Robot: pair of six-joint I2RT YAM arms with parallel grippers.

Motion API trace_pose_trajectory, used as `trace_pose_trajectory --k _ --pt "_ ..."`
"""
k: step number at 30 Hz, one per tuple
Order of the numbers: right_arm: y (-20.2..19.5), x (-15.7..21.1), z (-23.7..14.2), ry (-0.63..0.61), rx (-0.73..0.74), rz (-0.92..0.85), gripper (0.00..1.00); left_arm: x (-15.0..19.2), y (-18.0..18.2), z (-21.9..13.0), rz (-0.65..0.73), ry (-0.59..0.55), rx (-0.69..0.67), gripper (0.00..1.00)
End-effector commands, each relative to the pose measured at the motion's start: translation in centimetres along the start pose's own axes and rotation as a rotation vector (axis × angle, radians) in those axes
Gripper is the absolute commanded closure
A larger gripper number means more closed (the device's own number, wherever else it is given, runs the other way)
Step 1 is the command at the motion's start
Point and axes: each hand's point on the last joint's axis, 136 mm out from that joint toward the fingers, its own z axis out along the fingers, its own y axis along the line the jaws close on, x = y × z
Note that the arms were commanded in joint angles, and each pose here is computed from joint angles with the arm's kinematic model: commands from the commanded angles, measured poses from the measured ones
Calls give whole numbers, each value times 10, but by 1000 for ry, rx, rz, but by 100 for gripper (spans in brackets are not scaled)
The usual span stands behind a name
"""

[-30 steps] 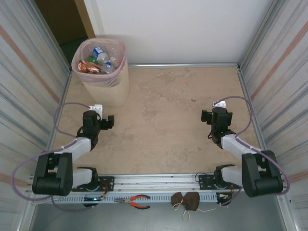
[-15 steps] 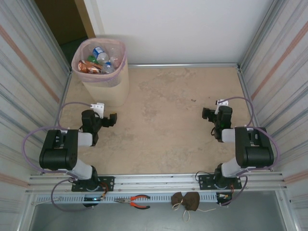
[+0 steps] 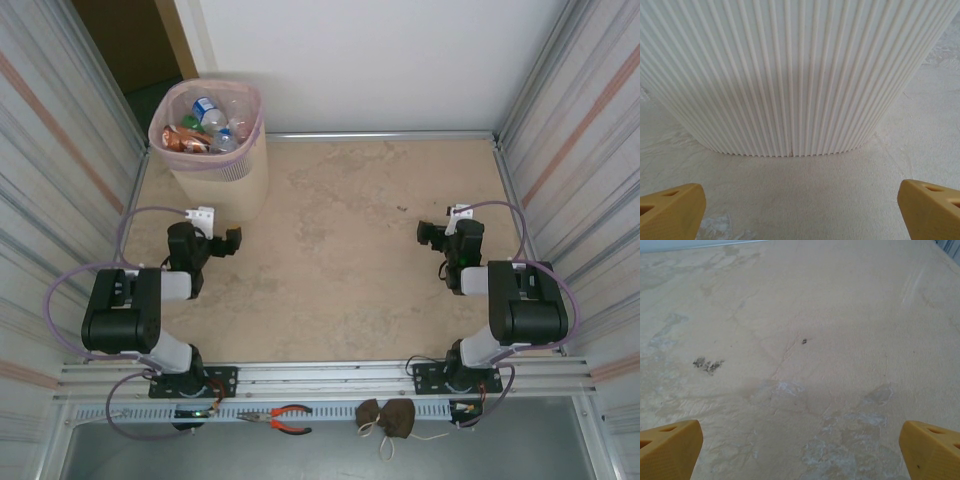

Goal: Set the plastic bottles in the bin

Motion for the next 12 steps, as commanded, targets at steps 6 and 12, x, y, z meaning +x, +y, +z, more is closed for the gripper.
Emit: trace_pose_trajectory --k 6,12 --pt "-1 -6 3 -19 -5 15 1 -9 5 1 -1 -20 -23 1" --pt "-1 -6 2 -20 -11 21 1 -8 5 1 -1 -19 -24 1"
